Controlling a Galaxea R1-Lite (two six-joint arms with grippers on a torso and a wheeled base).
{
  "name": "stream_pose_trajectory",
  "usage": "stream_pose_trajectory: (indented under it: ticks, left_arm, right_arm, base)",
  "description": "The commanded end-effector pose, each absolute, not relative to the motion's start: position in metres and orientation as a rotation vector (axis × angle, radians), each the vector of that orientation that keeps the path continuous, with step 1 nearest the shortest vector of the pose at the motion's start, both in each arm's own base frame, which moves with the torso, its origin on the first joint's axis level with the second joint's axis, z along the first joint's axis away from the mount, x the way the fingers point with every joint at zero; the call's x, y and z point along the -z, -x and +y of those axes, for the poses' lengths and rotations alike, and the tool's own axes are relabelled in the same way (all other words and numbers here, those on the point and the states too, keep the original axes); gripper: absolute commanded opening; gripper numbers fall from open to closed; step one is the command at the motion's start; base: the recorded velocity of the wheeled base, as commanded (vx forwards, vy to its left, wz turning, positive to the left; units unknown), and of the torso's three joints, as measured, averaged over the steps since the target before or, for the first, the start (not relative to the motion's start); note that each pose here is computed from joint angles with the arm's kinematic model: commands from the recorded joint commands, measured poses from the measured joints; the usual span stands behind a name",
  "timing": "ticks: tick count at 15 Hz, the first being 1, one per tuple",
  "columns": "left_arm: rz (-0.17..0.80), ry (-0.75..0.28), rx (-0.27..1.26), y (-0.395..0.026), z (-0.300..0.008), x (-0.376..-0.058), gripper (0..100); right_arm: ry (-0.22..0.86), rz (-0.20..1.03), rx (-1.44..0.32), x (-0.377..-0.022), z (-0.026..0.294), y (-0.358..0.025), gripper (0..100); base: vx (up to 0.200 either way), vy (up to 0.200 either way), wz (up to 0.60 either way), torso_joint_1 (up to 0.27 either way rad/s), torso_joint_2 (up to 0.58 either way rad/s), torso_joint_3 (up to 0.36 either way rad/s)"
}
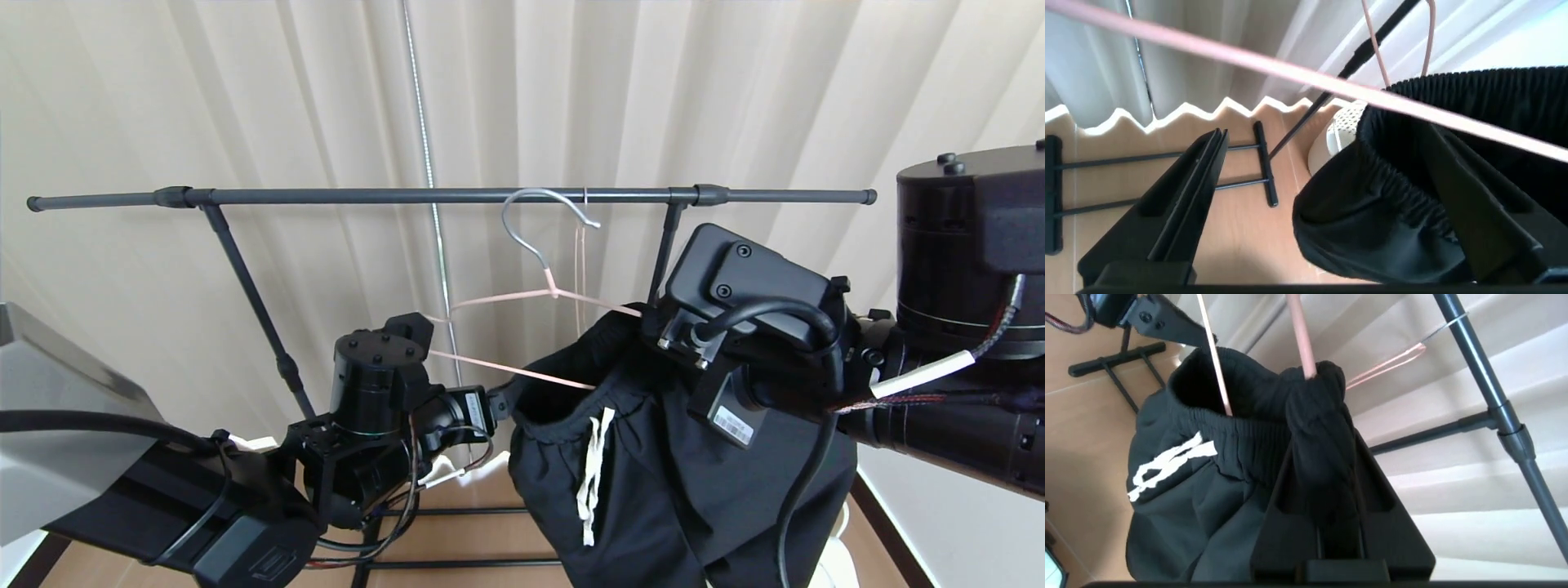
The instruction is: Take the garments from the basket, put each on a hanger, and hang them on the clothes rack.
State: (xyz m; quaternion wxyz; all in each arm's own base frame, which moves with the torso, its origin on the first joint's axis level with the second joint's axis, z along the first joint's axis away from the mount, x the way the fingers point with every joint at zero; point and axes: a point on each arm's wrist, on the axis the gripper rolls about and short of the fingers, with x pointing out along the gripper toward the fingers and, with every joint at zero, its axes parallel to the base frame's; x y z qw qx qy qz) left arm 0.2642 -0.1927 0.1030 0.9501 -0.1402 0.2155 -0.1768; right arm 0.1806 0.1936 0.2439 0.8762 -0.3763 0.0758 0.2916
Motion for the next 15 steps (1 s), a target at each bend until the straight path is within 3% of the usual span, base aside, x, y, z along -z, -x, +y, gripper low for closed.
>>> stream_pose_trajectory:
  ticks: [1,15]
  left_arm:
    - [0.453,0.269,0.354,-0.262,-0.197,-0.097,100]
    - [0.473,0.107,0.399,-0.244,-0.208,-0.058,100]
  right_arm:
    - [0.782,0.148,-0.614,-0.246,0.195,-0.179,0]
    - [0.755,0.107,-0.591,-0.260,0.189,-0.175,0]
  base:
    - [0.000,0.000,0.00,0.000,0.00,0.000]
    - [0.000,0.000,0.00,0.000,0.00,0.000]
